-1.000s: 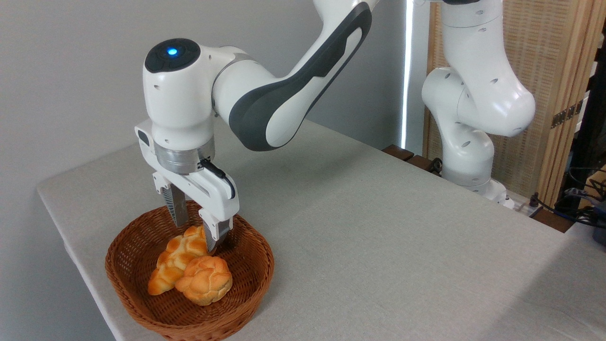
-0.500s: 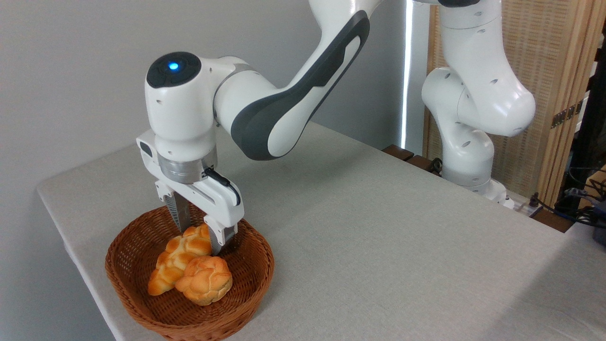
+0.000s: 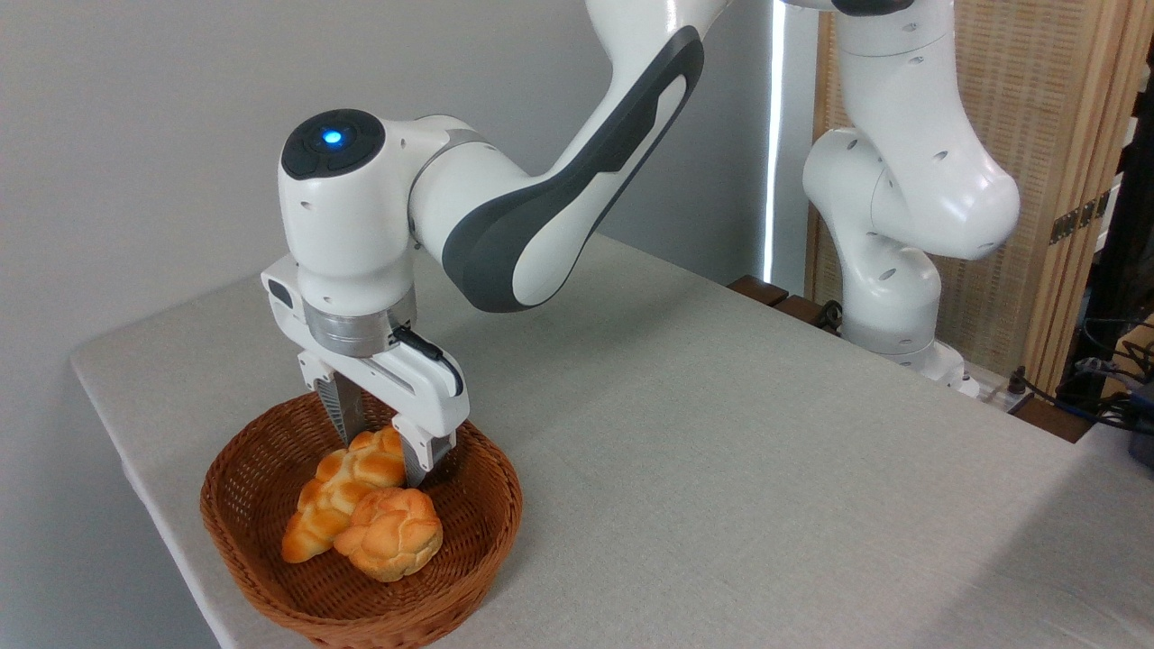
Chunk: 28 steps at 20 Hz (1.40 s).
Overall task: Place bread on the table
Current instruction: 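Close the gripper on the end of the braided roll, then lift the braided roll out of the basket and carry it beside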
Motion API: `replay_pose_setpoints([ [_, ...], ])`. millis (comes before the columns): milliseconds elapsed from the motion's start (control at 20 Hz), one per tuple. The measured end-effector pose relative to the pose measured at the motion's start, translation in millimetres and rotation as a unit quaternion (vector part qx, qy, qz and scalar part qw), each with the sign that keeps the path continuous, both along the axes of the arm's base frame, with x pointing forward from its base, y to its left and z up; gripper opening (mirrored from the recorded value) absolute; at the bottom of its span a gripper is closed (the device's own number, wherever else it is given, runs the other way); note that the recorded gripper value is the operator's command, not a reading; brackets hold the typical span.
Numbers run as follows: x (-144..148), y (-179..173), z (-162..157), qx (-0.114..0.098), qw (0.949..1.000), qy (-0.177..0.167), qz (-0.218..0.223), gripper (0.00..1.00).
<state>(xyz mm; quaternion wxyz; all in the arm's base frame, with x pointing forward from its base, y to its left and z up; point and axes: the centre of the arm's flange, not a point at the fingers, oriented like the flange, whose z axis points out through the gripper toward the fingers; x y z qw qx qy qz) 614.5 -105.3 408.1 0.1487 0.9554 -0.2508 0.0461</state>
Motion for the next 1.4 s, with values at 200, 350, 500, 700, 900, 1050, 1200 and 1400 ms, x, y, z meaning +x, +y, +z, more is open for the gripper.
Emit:
replay_pose_setpoints([
  [200,0,2,0,0.0,1.0,0.0,0.002,0.4],
  [350,1,5,0,0.0,1.0,0.0,0.004,0.35],
  [500,1,5,0,0.0,1.0,0.0,0.004,0.35],
  [700,1,5,0,0.0,1.0,0.0,0.004,0.32],
  [900,1,5,1,0.0,1.0,-0.001,0.004,0.31],
  [1050,2,5,4,0.0,1.0,-0.004,0.005,0.32],
  [1200,2,6,16,-0.001,0.9999,-0.014,0.005,0.32],
  [1400,-3,7,37,-0.002,0.9997,-0.024,0.003,0.32],
])
